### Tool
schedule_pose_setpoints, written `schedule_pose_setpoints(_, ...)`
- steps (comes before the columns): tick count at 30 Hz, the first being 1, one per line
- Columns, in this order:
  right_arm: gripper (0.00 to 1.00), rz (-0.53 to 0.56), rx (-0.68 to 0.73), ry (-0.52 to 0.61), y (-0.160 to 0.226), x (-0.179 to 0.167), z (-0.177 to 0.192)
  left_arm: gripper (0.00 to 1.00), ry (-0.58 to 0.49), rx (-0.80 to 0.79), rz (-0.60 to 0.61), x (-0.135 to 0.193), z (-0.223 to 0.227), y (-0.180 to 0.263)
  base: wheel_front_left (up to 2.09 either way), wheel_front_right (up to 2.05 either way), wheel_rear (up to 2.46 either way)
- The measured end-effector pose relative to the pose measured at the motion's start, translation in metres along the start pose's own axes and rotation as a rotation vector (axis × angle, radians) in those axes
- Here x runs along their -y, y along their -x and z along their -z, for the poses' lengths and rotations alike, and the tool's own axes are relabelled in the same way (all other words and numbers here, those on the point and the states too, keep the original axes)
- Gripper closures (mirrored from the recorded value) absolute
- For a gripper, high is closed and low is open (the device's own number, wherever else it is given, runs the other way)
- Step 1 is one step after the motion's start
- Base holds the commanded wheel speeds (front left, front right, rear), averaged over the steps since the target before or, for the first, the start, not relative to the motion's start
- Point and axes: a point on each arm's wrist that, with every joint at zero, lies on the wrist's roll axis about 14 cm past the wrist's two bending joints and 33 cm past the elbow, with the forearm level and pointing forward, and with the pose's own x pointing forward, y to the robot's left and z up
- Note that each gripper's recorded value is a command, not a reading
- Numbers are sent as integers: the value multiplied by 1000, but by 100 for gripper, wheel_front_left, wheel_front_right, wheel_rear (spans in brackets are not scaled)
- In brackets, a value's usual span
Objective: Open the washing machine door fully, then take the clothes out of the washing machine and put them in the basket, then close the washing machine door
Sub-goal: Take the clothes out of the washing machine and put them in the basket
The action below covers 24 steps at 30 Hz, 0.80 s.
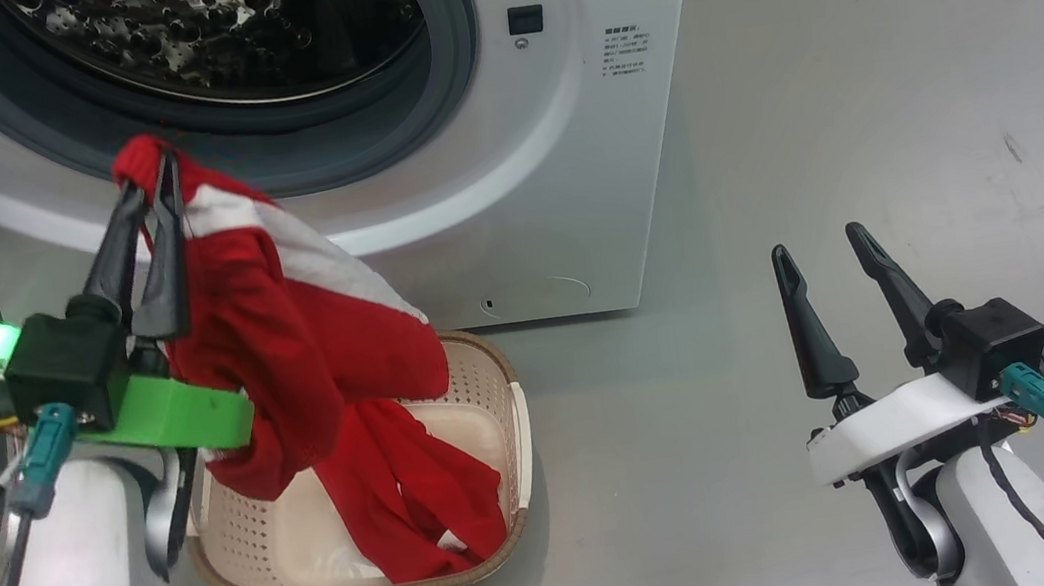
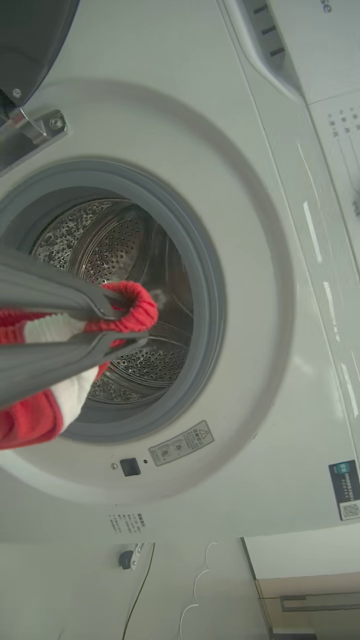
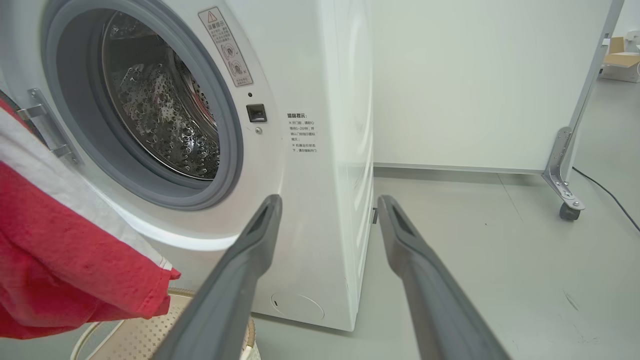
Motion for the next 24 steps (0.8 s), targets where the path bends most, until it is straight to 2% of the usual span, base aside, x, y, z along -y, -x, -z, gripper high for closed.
schedule_pose_setpoints(12, 0, -2, -43, 4, -4, 2, 17, 100, 37, -359, 12, 7, 104, 47, 0, 0, 0)
schedule_pose_setpoints(24, 0, 9, -79, 6, -14, 11, 34, 100, 60, -569, 51, 16, 174, 70, 0, 0, 0)
